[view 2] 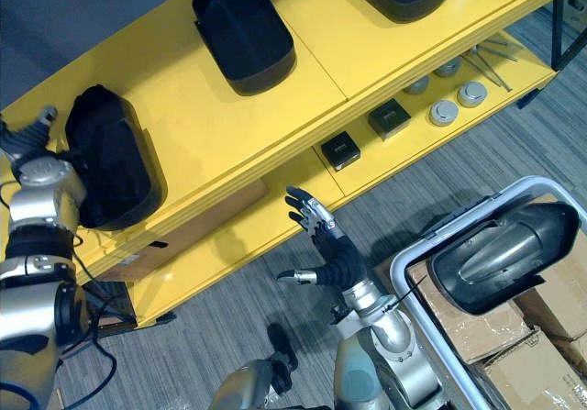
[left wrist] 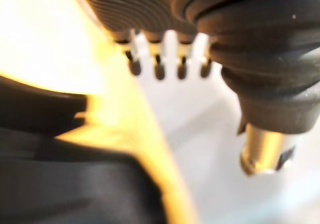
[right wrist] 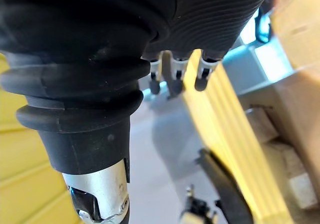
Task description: Walk over and take plastic housings, then place them on the shelf
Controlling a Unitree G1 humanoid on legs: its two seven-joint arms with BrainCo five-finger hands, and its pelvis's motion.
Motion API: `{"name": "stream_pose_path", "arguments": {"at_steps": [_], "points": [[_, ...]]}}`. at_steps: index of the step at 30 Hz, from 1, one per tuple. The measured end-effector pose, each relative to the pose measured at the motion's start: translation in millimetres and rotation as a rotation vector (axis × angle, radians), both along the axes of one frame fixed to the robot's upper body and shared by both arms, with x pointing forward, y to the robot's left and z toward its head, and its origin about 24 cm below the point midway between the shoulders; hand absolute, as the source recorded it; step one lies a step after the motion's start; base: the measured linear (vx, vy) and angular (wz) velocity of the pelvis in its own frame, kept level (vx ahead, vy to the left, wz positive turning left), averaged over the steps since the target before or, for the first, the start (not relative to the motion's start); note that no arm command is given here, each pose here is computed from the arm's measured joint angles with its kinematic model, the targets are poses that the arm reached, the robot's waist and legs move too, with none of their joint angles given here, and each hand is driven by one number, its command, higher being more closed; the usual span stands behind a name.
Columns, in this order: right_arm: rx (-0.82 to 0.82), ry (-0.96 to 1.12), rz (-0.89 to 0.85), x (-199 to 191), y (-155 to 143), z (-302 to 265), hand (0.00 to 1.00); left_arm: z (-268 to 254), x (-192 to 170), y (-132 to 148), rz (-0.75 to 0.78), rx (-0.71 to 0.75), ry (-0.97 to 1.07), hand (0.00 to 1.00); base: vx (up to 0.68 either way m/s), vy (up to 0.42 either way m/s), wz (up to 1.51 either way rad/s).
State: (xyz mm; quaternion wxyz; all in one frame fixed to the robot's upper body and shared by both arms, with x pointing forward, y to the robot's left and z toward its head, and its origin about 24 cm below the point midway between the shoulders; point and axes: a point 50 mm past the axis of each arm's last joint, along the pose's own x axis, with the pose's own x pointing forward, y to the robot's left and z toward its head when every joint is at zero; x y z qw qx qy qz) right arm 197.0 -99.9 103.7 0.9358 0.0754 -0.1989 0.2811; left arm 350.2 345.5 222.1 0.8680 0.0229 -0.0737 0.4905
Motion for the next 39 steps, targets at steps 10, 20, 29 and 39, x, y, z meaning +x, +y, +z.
{"name": "stream_pose_path", "arguments": {"at_steps": [10,20,29,39], "points": [[-0.065,0.018,-0.054,5,-1,-19,1.00,-2,-49,-26,-0.115,0.339,-0.284,0.00,0.05,0.005,0.15],[0.028,0.114,-0.086,9,19,-28,1.00,-183,-187,-89,-0.101,-0.017,0.110,0.00,0.02,-0.010,0.50],[-0.018,0.201,-0.140,26,43,-49,1.00,-194,-213,-108,-0.313,-0.182,0.026,0.00,-0.06,-0.004,0.44],[-0.114,0.170,-0.248,74,57,-48,1.00,-275,-216,-161,-0.638,-0.516,0.326,0.00,-0.01,-0.004,0.12]]}}
